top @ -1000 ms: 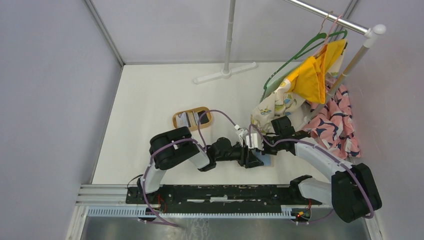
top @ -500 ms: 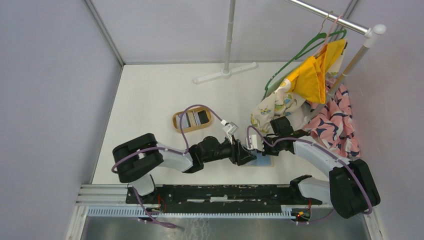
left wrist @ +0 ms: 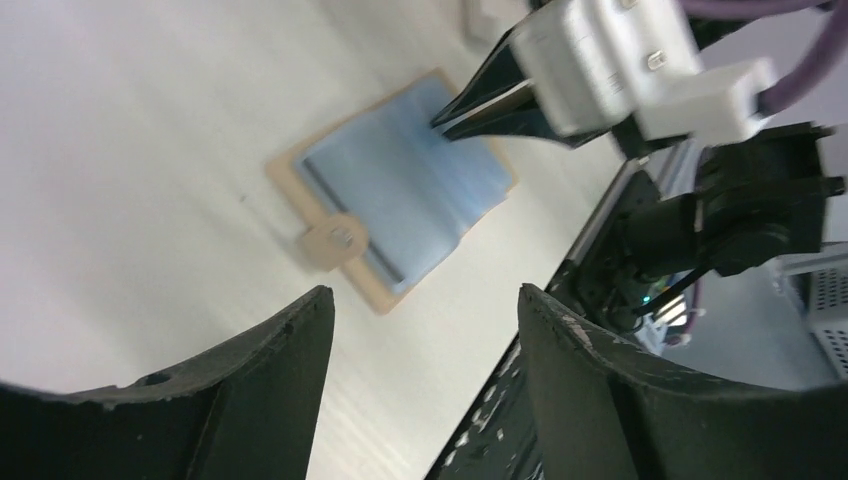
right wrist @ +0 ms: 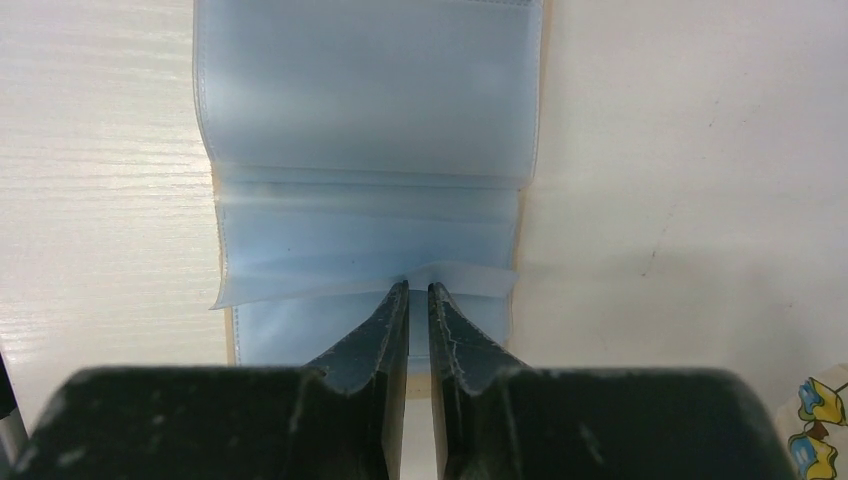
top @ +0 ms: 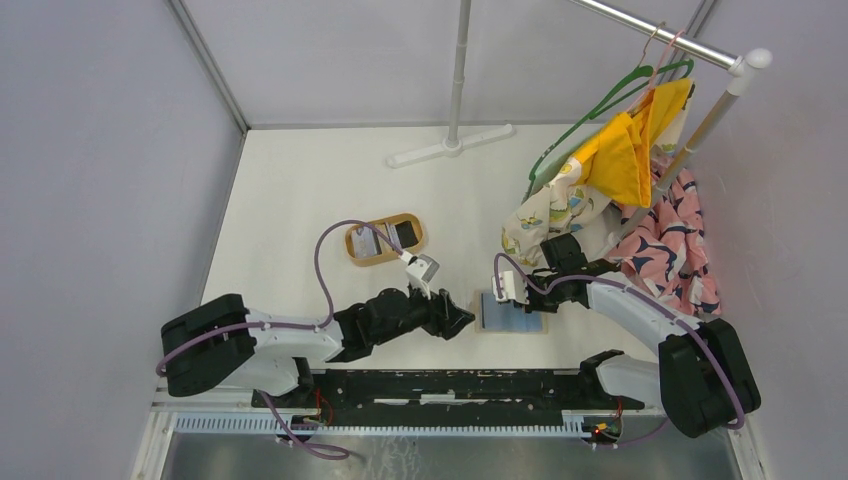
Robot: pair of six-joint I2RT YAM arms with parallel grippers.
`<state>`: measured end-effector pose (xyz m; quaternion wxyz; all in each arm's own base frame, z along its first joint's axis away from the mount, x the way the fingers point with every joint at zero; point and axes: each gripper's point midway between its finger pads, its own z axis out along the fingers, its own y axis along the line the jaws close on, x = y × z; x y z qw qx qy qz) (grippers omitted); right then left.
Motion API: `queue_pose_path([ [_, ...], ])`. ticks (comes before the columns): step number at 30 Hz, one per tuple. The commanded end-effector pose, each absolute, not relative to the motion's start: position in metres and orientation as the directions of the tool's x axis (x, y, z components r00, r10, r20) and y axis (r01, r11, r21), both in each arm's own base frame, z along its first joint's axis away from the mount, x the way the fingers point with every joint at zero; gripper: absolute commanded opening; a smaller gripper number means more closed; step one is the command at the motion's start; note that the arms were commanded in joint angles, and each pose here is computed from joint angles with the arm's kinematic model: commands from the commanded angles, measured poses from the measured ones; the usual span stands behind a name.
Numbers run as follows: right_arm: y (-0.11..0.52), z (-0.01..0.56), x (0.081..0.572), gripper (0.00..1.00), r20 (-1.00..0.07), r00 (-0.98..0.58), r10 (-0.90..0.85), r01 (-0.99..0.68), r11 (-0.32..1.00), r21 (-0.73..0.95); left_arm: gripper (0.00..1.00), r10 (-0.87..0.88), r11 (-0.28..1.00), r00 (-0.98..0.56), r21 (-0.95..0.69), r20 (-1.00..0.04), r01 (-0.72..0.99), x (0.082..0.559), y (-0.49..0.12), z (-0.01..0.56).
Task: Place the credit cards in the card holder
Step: Open the card holder at the center of the board.
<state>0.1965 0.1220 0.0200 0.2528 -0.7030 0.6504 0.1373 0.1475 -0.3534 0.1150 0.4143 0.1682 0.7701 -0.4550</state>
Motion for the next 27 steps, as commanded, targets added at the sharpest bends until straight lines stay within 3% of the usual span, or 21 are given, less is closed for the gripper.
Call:
queue_pose_path([
  [1,0.124,0.026,0.196,0.18,-0.533,0.130,-0.836,-0.983,-0.038,-0.180,0.75,-0.164,0.613,-0.593,-0.552,-0.789,0.565,0.156,-0.329,0.102],
  [9,0.124,0.023,0.194,0.18,-0.530,0.125,-0.838,-0.985,-0.040,-0.169,0.80,-0.215,0.627,-0.638,-0.605,-0.740,0.491,0.156,-0.324,0.096],
  [17,0.124,0.024,0.194,0.19,-0.533,0.131,-0.836,-0.984,-0.044,-0.172,0.81,-0.144,0.738,-0.655,-0.522,-0.742,0.429,0.171,-0.328,0.077],
  [27,0.124,0.024,0.194,0.19,-0.533,0.134,-0.836,-0.983,-0.046,-0.175,0.73,-0.069,0.750,-0.685,-0.490,-0.725,0.444,0.178,-0.373,0.068],
])
